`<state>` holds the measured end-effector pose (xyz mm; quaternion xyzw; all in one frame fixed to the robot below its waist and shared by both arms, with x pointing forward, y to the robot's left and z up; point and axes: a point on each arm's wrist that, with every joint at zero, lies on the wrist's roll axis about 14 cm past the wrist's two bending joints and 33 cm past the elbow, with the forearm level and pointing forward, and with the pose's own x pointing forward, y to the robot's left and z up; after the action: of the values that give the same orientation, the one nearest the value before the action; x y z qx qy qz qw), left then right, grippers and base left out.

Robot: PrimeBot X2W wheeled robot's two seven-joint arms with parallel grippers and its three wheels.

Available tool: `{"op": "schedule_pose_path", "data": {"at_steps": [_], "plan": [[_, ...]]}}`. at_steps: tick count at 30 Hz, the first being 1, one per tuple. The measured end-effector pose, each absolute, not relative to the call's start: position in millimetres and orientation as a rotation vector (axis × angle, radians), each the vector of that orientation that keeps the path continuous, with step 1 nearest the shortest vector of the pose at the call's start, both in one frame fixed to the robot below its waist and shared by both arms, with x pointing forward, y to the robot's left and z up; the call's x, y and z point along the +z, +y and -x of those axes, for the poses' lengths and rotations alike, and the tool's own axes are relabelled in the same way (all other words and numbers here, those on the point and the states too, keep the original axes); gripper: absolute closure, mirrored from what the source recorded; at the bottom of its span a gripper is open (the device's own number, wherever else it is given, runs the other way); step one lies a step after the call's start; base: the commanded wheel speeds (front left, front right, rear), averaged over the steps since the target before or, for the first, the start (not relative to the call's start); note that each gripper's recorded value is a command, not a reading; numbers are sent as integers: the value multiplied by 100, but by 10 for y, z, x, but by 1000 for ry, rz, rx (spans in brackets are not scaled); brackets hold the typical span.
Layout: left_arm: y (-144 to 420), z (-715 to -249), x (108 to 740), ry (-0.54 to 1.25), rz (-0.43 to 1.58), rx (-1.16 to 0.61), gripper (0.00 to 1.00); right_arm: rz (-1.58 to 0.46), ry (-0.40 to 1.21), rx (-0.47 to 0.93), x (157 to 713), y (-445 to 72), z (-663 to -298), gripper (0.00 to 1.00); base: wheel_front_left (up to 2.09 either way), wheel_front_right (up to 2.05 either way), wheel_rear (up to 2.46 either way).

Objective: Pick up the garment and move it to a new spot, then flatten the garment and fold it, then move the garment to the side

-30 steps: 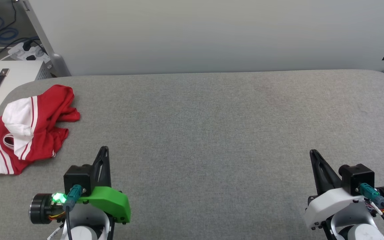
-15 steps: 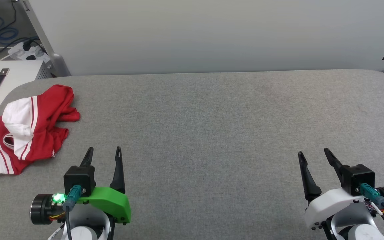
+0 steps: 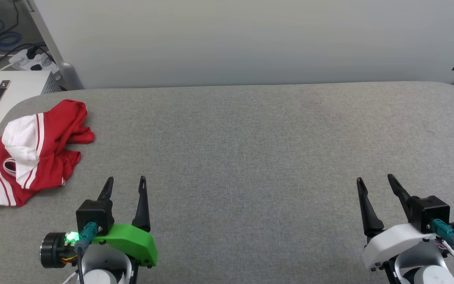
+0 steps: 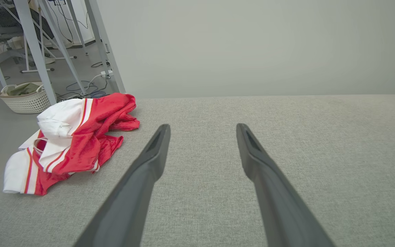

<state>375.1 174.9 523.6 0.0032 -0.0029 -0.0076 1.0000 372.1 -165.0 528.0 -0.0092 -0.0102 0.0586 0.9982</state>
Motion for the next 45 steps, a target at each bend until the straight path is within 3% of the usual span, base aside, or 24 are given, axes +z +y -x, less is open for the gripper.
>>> {"op": "schedule_pose_path", "data": {"at_steps": [45], "plan": [[1644, -3723, 5199, -44, 95, -61, 0, -49, -107, 106, 5386, -1684, -3703, 0, 0, 0, 0]]}}
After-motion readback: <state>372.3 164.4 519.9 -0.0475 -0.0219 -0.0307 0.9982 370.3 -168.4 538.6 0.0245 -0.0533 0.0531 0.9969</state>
